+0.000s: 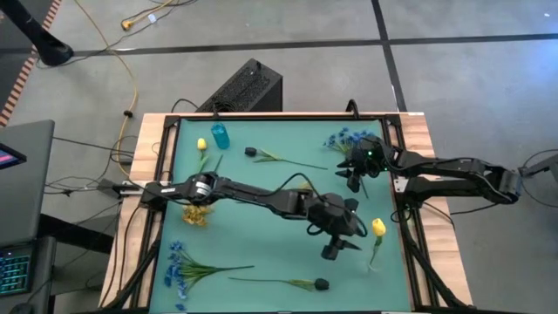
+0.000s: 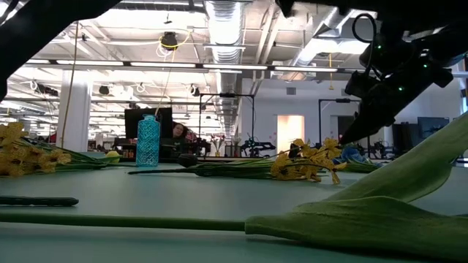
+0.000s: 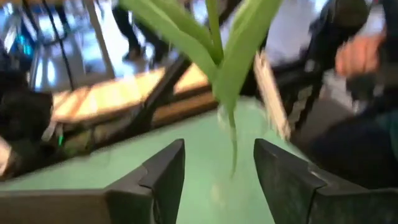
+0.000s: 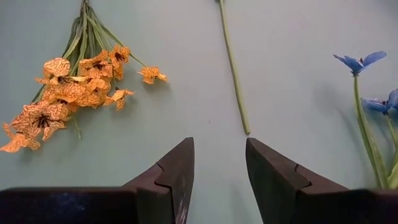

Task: Sort flowers into vase by color
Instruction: Put the right yellow flower into the transparent vase

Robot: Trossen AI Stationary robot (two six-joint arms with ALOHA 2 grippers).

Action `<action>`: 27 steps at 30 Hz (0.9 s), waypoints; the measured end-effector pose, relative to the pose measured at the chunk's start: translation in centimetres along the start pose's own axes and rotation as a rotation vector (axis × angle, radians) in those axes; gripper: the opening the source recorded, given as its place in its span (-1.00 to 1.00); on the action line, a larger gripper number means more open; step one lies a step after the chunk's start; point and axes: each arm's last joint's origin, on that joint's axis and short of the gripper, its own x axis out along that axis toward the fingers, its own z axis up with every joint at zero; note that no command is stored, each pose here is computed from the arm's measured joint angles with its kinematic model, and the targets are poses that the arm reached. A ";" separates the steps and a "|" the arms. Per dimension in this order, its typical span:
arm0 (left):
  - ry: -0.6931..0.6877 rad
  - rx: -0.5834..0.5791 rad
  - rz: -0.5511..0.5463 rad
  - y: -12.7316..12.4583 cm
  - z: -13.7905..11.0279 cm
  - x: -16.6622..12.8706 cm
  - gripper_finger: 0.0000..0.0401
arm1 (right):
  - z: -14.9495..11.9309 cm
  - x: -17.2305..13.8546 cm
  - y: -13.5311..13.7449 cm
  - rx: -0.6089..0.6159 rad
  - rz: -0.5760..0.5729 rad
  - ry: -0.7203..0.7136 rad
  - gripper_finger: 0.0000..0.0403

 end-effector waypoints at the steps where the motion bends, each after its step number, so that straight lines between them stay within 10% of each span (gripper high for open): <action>1: 0.028 0.014 0.006 0.0 0.3 -0.3 -0.08 | 0.0 0.0 0.0 0.001 0.000 0.003 -0.16; 12: 0.448 0.084 0.205 -0.1 -0.3 -3.4 -0.07 | -0.1 0.0 0.0 0.002 0.002 0.013 -0.16; 27: 0.679 -0.042 0.350 2.3 -3.2 -7.9 -0.23 | -0.2 0.0 0.0 -0.005 0.004 0.020 -0.16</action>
